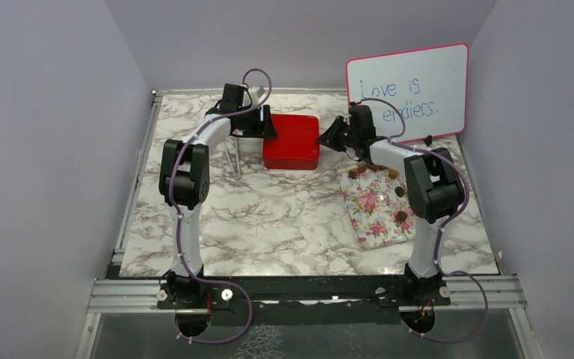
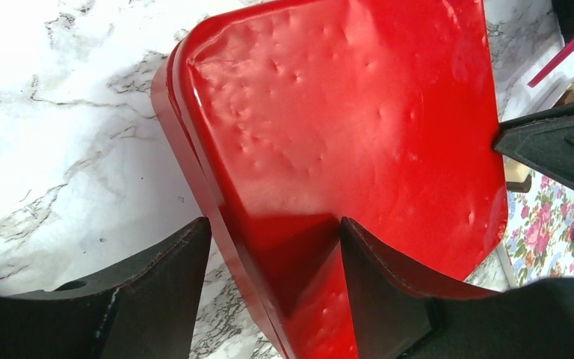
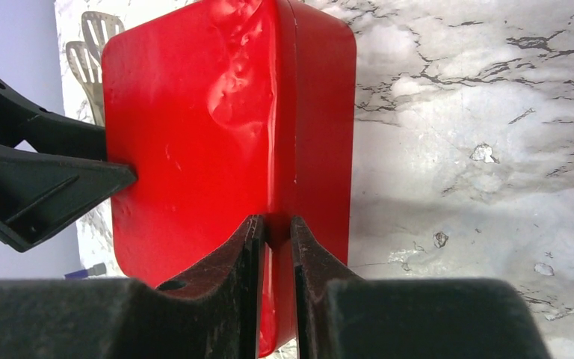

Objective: Pack the chocolate

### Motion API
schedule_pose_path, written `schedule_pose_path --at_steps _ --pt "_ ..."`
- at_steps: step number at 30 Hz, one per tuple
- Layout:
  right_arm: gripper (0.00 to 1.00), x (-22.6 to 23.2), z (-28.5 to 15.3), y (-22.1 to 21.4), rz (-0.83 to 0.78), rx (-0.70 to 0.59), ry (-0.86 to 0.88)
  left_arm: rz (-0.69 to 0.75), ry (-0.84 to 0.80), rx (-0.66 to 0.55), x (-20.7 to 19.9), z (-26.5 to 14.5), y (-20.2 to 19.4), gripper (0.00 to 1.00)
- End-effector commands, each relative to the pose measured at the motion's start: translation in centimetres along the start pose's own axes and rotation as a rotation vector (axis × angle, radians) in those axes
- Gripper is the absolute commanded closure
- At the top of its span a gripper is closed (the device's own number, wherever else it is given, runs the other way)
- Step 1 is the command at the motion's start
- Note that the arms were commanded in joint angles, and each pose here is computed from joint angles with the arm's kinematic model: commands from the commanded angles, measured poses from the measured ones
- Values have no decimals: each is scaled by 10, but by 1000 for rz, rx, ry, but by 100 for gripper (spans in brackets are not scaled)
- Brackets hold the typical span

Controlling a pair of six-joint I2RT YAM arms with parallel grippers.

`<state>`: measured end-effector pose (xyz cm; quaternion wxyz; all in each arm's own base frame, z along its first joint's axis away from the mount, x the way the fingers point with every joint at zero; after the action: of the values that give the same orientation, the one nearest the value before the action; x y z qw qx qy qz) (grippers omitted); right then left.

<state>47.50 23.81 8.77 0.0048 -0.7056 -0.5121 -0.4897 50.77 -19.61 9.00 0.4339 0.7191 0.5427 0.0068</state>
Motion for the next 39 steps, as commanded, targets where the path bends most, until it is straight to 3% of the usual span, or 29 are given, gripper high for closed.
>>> schedule_pose_path --at_steps 1,5,12,14,19,21,23,28,33,37,39 --pt "78 -8 9 -7 12 -6 -10 16 6 -12 5 6 7 35" --pt "78 -20 12 -14 10 2 -47 2 78 -4 19 9 1 41" --pt "78 -39 14 -25 7 22 -103 -54 266 41 53 8 -19 67" --pt "78 -42 13 -25 2 18 -114 -62 278 39 54 7 -19 69" --pt "78 -43 13 -24 -14 17 -122 -77 249 28 48 7 -11 70" --pt "78 -41 14 -23 -21 20 -118 -83 219 12 42 5 -2 64" --pt "78 -40 13 -22 -27 21 -117 -81 189 -21 33 -1 14 55" --pt "77 -35 11 -20 -35 19 -103 -88 125 -158 7 -31 74 53" --pt "77 -34 10 -20 -45 21 -94 -72 176 -334 -6 -64 124 68" --pt "77 -33 10 -22 -48 30 -89 -41 107 -377 -18 -55 126 96" --pt "77 -32 8 -20 -51 25 -87 -41 84 -366 -17 -42 116 100"
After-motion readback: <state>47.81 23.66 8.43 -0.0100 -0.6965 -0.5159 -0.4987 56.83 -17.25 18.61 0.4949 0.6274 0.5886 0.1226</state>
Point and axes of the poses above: each gripper's point midway between its finger pads, its own z axis out along the fingers, its own x axis along the line the jaws close on, y = z × x, the point moved 1 cm from there along -z, back along the fingers, and after that the axes turned 3 degrees about z, right-handed, at the moved point
